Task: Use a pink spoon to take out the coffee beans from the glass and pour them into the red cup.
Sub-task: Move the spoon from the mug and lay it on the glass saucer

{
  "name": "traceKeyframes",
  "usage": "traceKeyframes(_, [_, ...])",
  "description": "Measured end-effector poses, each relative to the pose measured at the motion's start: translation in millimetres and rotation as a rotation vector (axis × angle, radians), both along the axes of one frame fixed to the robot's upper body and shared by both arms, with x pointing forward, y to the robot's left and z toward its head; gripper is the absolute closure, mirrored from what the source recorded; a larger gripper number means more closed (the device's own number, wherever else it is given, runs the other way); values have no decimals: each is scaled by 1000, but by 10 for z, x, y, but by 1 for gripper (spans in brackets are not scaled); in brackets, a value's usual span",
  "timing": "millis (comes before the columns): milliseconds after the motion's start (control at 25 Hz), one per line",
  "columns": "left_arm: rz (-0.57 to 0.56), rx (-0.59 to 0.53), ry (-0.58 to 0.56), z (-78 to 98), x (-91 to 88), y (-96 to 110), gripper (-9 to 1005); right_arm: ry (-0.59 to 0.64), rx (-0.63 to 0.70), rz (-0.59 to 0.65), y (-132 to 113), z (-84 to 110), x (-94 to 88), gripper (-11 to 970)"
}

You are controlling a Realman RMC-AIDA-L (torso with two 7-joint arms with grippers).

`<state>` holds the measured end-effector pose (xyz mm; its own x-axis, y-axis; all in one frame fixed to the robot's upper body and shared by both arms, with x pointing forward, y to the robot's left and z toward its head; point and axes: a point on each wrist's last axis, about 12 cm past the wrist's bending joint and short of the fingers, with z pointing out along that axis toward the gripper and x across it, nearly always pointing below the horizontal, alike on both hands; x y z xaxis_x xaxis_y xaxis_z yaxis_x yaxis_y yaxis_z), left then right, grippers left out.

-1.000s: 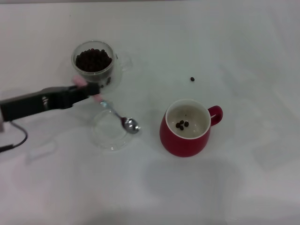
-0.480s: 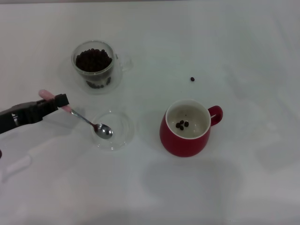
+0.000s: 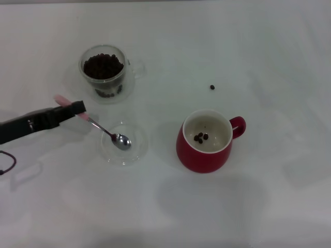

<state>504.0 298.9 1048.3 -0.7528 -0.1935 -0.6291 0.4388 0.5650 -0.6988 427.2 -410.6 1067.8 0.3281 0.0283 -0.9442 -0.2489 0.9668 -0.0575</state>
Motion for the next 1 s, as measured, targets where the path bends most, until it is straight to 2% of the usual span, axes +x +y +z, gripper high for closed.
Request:
traceKeyframes(320, [-22,34,2,-65,53,-120,842,-2,13,16,87,-17,56,342])
traceKeyframes(680, [-33,27,27,-214,-10,-219,839,12,34,24,197,-68,95,342])
traceKeyframes(1000, [-21,53,42,-237,-34,-96,820,7,64,47,375,-91,220,342])
